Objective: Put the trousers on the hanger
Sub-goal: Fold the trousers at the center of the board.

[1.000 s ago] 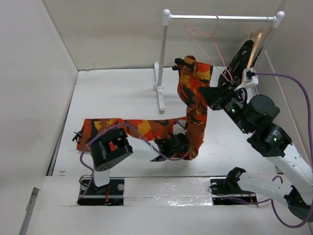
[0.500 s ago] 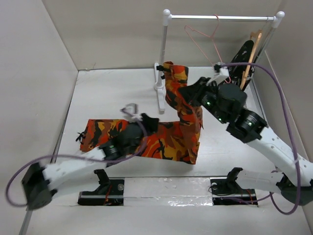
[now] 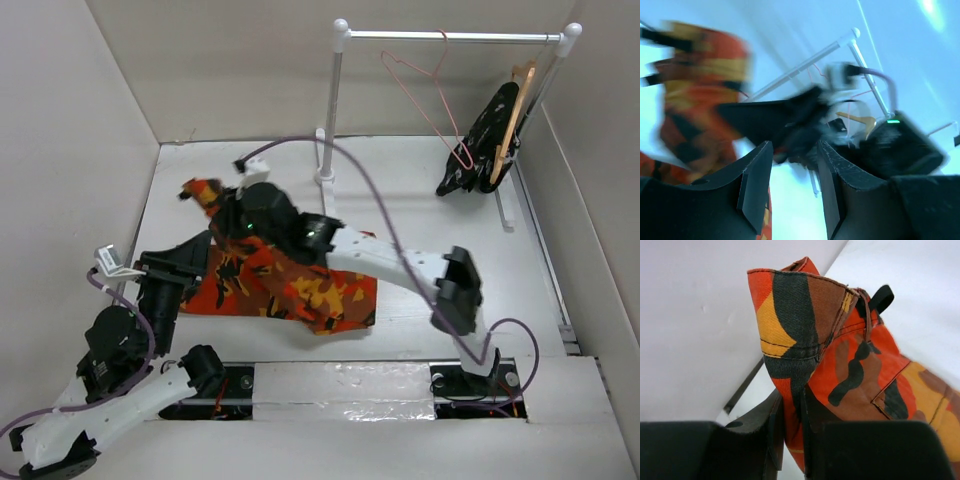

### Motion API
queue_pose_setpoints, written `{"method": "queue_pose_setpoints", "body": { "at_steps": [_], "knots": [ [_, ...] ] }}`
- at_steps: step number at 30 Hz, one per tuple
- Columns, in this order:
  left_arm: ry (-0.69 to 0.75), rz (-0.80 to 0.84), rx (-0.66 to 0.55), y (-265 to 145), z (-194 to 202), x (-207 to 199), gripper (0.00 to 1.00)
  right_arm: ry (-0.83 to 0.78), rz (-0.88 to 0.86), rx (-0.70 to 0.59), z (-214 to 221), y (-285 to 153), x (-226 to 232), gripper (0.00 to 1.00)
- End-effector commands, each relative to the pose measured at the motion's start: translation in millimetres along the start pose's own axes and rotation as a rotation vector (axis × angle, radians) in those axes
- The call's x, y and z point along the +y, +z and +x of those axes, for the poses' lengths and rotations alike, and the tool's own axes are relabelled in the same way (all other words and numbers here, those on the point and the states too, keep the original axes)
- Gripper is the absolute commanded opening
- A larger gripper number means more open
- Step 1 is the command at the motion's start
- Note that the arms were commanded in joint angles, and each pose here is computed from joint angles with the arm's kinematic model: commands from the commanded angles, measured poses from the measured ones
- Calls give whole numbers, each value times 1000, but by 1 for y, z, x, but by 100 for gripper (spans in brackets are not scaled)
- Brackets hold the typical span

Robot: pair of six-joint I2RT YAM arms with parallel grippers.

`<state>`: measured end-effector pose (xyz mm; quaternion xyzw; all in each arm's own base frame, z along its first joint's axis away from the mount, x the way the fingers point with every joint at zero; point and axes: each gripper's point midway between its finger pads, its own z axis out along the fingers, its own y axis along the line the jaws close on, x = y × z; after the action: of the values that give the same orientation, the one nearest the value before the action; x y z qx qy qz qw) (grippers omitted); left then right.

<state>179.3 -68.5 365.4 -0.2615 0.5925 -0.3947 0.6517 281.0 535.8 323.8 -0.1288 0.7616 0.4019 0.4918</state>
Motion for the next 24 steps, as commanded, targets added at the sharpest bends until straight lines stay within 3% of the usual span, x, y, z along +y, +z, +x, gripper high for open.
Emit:
{"method": "queue_pose_setpoints", "body": {
  "at_steps": [1,2,4,6,7,9,10,13,14,15,17,19,24],
  "knots": [
    [15,-65,-38,-15,-20,23,37,10,-166,10,25,23,62,45],
    [3,-77,-46,-17,-23,27,37,-11,-140,106,68,38,54,56],
    [-30,-92,-68,-23,-29,36,37,-18,-132,141,80,40,51,80],
    [-41,-83,-81,-22,-27,37,38,-12,-132,109,61,21,51,82],
    [-32,-82,-80,-20,-25,36,38,-36,-77,153,90,14,23,82],
    [-11,-99,-64,-15,-14,39,38,15,-104,44,42,-23,19,80],
    [17,-114,-42,-8,-3,38,39,13,-37,81,69,-31,-22,76],
    [105,-136,32,13,40,38,44,84,-5,-23,34,-82,-52,58],
    [143,-142,57,20,54,40,45,91,85,-1,58,-92,-92,33],
    [152,-132,84,26,69,37,45,103,109,-7,59,-103,-106,18],
    [233,-169,163,39,108,47,45,131,103,-33,49,-132,-119,0],
    [281,-142,241,49,150,52,44,117,138,-29,57,-154,-137,0],
    [384,-93,365,60,215,67,38,27,208,-172,-14,-229,-153,0]
  ]
}}
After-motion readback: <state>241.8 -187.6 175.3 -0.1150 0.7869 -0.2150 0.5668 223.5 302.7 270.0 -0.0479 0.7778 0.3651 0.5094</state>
